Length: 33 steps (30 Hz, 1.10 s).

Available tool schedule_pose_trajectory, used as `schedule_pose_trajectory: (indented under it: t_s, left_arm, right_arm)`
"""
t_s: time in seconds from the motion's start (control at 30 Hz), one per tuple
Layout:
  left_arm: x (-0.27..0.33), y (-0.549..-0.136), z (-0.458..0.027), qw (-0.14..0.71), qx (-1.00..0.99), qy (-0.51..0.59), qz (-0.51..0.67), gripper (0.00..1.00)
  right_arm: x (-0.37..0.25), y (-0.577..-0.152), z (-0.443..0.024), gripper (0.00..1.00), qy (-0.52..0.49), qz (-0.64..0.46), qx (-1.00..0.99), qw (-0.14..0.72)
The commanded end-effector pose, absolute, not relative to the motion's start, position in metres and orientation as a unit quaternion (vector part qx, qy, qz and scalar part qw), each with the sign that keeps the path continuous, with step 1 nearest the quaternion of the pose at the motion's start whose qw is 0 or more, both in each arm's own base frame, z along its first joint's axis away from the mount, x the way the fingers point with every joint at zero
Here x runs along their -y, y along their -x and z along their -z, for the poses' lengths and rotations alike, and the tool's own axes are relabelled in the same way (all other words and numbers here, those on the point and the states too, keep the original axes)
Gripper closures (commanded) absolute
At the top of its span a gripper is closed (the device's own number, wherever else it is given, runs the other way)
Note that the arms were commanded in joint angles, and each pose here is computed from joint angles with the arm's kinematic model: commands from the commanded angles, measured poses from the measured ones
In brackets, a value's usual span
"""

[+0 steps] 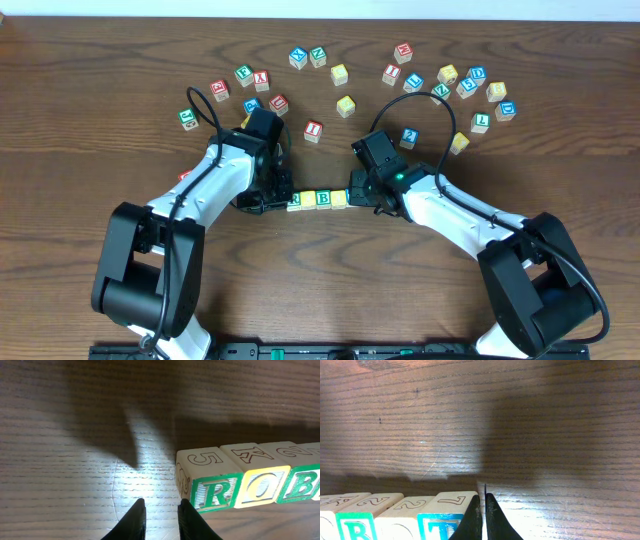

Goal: Spell out ROBOT
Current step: 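Press the row between both grippers to align the blocks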

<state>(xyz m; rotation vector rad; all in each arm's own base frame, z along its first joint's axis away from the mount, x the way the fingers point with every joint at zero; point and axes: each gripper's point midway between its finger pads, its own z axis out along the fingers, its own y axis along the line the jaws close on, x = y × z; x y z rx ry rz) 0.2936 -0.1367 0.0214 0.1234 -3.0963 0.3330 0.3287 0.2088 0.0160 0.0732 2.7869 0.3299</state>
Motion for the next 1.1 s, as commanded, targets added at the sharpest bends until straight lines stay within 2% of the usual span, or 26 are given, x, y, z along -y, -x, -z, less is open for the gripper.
schedule_pose_trajectory:
  t_s: [0.0, 0.07, 0.23, 0.3, 0.33, 0.87, 0.97, 1.07]
  left_arm:
    - [0.1424, -0.3023, -0.0342, -0.007, 0.992, -0.037, -0.121, 0.78]
    - [0.1423, -0.3022, -0.0342, -0.007, 0.992, -0.037, -0.121, 0.77]
    - [0.1423, -0.3022, -0.0342, -0.007, 0.992, -0.037, -0.121, 0.61]
    - [0.1412, -0.3025, -0.0339, -0.008, 0.992, -0.037, -0.117, 0.46]
    - [0.1408, -0.3027, -0.0339, -0.008, 0.992, -0.037, -0.117, 0.43]
    - [0.1393, -0.3029, -0.0335, -0.009, 0.993, -0.037, -0.112, 0.45]
    - [0.1389, -0.3022, -0.0334, -0.008, 0.993, -0.038, -0.111, 0.39]
    - [0.1389, -0.3021, -0.0334, -0.008, 0.993, -0.038, -0.111, 0.37]
  right_arm:
    - [-0.2201, -0.3308, -0.0312, 0.99, -0.011, -0.133, -0.975, 0.180]
    - [-0.2196, -0.3311, -0.0312, 0.99, -0.011, -0.132, -0.975, 0.181]
    - [-0.2189, -0.3314, -0.0311, 0.99, -0.012, -0.130, -0.975, 0.182]
    - [-0.2189, -0.3314, -0.0311, 0.98, -0.012, -0.130, -0.975, 0.182]
    - [-0.2188, -0.3315, -0.0311, 0.97, -0.012, -0.130, -0.975, 0.182]
    - [-0.2183, -0.3317, -0.0311, 0.97, -0.012, -0.128, -0.975, 0.183]
    - [-0.2183, -0.3317, -0.0311, 0.97, -0.012, -0.128, -0.975, 0.183]
    - [-0.2183, -0.3319, -0.0312, 0.96, -0.012, -0.128, -0.975, 0.183]
